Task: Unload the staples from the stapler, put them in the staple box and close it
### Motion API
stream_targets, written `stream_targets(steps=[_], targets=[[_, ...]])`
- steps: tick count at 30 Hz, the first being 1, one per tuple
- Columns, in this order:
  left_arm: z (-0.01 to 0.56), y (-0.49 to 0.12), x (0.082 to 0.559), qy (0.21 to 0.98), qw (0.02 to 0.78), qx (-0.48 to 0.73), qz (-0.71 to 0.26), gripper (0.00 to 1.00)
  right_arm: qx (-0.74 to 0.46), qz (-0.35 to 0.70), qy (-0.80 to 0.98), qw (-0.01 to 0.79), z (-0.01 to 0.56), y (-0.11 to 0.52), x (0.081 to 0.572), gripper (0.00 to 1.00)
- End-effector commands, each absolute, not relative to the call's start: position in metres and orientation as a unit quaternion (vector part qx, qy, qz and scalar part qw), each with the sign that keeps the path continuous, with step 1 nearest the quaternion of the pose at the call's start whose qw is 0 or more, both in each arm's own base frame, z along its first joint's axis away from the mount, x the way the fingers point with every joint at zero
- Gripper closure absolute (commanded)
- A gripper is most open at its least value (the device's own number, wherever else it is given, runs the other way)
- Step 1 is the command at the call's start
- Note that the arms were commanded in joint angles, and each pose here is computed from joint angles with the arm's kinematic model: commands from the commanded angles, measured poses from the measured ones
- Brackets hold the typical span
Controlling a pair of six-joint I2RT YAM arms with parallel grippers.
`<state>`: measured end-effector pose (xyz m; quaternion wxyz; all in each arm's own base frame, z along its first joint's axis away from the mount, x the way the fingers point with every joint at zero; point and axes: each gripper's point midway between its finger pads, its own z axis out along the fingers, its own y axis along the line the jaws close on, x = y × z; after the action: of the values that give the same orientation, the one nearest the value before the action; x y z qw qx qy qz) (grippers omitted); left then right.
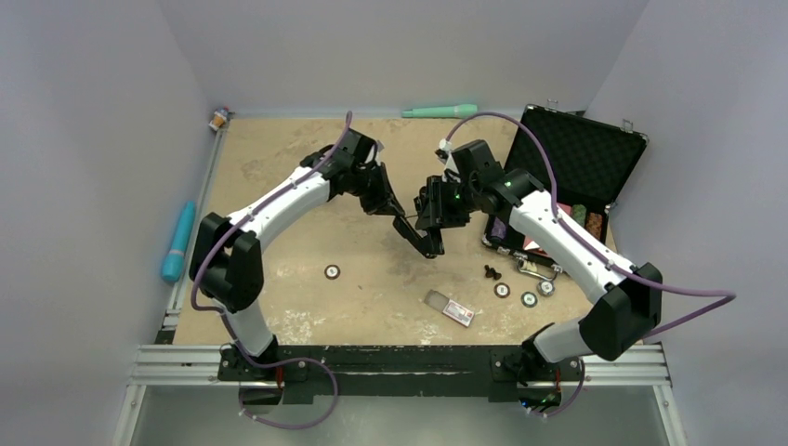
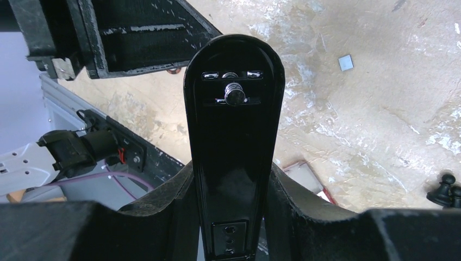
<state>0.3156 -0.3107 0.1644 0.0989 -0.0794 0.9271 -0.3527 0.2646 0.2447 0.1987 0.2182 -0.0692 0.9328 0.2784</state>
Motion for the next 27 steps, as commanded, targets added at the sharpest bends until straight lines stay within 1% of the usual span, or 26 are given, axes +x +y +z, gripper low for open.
stream_targets(steps=[1,7,14,21,27], targets=[[0.177,-0.307,0.296,0.921,0.093,-0.074,-0.37,1.0,-0.05,0.312,0.892,0.322,0.262,0.255,0.299,1.0],[0.171,-0.305,0.278,0.92,0.08,-0.075,-0.376,1.0,-0.023,0.306,0.889,0.34,0.269,0.254,0.312,1.0],[0.179,-0.313,0.258,0.914,0.07,-0.053,-0.395,1.0,0.007,0.304,0.887,0.348,0.267,0.255,0.324,1.0],[0.192,-0.323,0.254,0.904,0.067,-0.04,-0.421,1.0,0.021,0.303,0.882,0.36,0.261,0.258,0.336,1.0],[0.188,-0.321,0.254,0.907,0.067,-0.04,-0.413,1.0,0.018,0.304,0.885,0.353,0.255,0.259,0.332,1.0]])
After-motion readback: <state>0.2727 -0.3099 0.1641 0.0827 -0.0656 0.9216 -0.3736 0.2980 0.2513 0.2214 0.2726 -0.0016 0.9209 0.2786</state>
